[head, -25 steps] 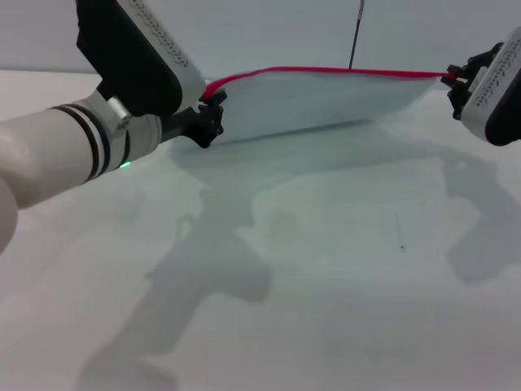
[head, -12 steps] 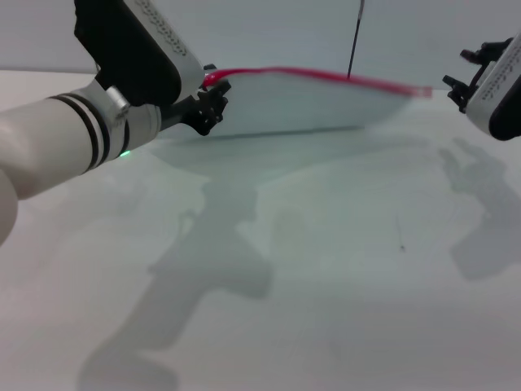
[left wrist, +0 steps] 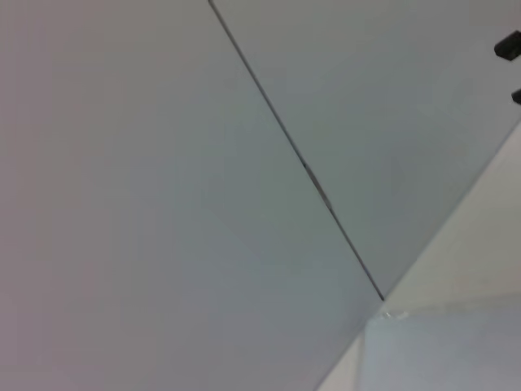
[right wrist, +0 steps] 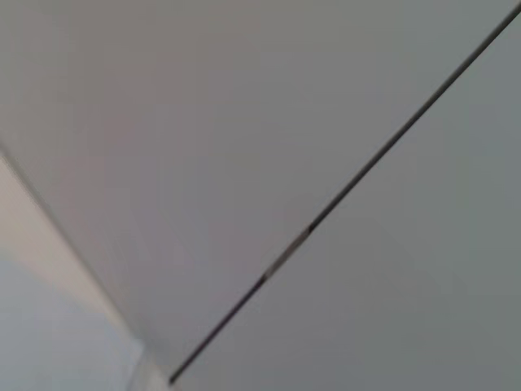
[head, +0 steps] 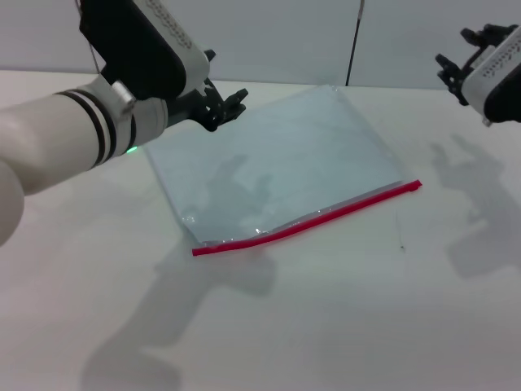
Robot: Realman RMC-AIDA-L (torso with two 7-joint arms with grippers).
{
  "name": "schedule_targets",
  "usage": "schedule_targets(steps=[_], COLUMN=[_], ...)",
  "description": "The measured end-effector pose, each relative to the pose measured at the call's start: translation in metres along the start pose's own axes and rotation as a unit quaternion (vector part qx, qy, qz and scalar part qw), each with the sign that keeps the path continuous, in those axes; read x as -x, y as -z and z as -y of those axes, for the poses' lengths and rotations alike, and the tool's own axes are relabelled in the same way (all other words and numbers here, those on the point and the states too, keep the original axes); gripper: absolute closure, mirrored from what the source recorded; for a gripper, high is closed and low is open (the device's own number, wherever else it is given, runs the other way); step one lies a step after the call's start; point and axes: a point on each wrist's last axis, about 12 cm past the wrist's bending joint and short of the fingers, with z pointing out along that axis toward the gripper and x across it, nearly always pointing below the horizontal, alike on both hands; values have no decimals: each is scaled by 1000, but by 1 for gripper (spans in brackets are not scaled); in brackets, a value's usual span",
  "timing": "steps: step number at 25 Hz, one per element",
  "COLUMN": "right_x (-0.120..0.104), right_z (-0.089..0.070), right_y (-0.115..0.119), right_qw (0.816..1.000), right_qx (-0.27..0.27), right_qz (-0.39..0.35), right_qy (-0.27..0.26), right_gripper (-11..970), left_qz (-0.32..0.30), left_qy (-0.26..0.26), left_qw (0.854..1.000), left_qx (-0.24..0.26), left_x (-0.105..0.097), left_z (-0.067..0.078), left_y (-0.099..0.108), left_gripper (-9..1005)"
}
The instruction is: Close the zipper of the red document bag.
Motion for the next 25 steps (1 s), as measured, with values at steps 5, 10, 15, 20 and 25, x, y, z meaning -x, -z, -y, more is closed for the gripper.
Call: schedule_targets(steps=[5,10,15,20,25], right_x=[7,5,-11,-35,-56], right_z=[-7,-19,-42,-60,-71], right_y=[7,21,37,41,44], right_qw=[997,983,954,937,928], right_qx=[-35,-88,-140,-173,-183], right_qz=[38,92,152,149,137], right_qy=[-53,-134,-215,-265,-293], right_gripper=[522,523,523,526,528], left_qz=[11,76,119,149,148], left_qy=[18,82,118,141,164], left_qw=[1000,989,976,961,956], left_qx=[16,91,143,187,195], left_x=[0,-14,-30,-57,-75], left_z=[-6,-17,-17,-6,0], left_y=[1,3,5,2,0], left_gripper=[293,173,142,145,146])
